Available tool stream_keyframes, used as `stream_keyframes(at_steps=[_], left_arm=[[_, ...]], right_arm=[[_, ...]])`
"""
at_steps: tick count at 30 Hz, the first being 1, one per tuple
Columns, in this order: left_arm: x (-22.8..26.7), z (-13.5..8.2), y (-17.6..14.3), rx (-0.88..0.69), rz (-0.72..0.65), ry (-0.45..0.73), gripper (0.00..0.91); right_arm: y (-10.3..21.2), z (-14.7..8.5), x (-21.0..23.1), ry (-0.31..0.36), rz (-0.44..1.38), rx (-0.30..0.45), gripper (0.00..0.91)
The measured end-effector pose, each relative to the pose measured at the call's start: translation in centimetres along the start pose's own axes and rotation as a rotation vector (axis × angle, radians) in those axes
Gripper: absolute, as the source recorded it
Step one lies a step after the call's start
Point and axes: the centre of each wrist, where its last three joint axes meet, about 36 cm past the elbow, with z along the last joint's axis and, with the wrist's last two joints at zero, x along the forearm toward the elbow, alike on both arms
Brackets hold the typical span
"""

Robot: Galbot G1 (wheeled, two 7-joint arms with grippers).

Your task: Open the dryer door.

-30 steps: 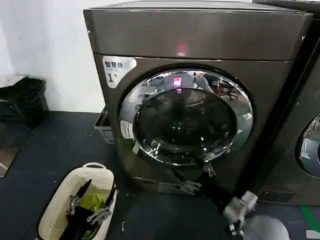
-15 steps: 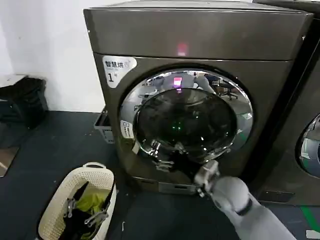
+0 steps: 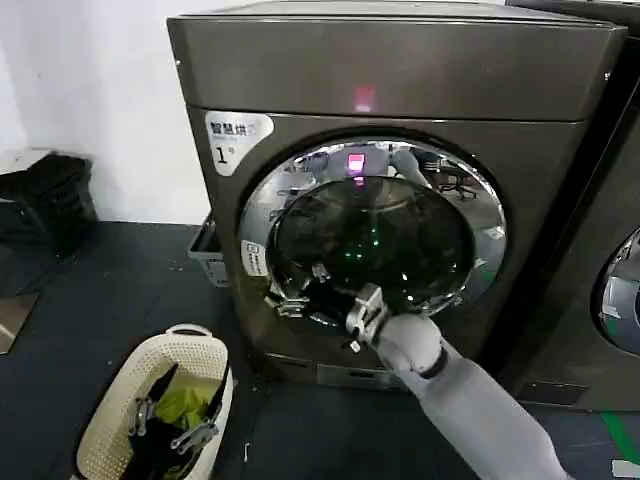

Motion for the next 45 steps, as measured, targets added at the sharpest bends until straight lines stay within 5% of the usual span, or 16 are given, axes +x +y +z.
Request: stream_keyframes(at_steps=[17,34,45], left_arm=[[-0.6,0.7,0.9,0.006,0.007,0.021,0.907],[-5.4,-0.9,10.7,-0.03,-0.023,-0.046,0.907],[-9.9,-2.1,13.2,-0.059,-0.027,0.029,0.907]], right_arm=[[0.4,-1.4,-0.3,-0.02,-0.077,-0.026,0.907],[-1.6,-2.0,4.3,-0.003,-0.359,-0.061,0.907],[-2.3,-1.8,7.6,0.002,-0.536,-0.065,0.907]])
